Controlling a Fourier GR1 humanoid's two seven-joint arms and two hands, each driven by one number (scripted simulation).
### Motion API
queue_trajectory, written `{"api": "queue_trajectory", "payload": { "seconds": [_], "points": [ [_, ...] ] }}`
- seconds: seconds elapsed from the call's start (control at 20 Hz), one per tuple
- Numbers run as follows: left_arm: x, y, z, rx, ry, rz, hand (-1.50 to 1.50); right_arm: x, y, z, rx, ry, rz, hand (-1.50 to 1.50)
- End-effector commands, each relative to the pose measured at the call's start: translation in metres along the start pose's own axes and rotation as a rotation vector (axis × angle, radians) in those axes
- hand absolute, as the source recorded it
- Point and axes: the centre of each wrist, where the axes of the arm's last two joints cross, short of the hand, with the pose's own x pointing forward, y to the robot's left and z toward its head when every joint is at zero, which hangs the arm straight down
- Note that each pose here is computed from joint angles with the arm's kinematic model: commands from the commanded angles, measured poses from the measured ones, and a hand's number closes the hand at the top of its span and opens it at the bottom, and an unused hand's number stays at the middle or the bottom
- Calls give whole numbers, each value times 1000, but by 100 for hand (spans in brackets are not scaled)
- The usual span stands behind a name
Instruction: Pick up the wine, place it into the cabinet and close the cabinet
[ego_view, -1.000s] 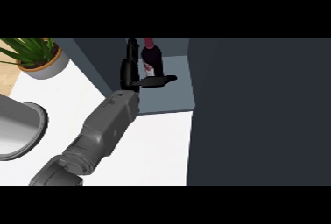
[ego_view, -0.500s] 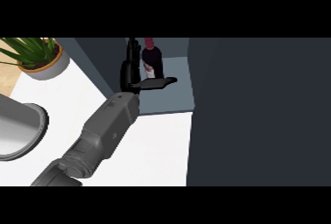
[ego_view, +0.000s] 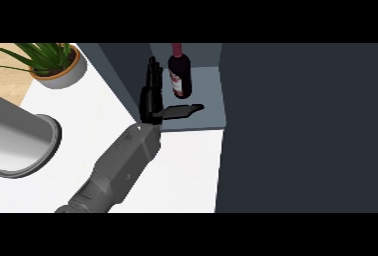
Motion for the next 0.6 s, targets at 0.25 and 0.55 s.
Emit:
{"api": "queue_trajectory", "payload": {
  "seconds": [0.25, 0.55],
  "points": [
    [9, -44, 74, -24, 24, 0, -150, 11, 0, 4, -21, -21, 35, -150],
    [24, -45, 105, -44, -34, -8, -150, 11, -7, 22, -76, -30, 24, -150]
  ]
}}
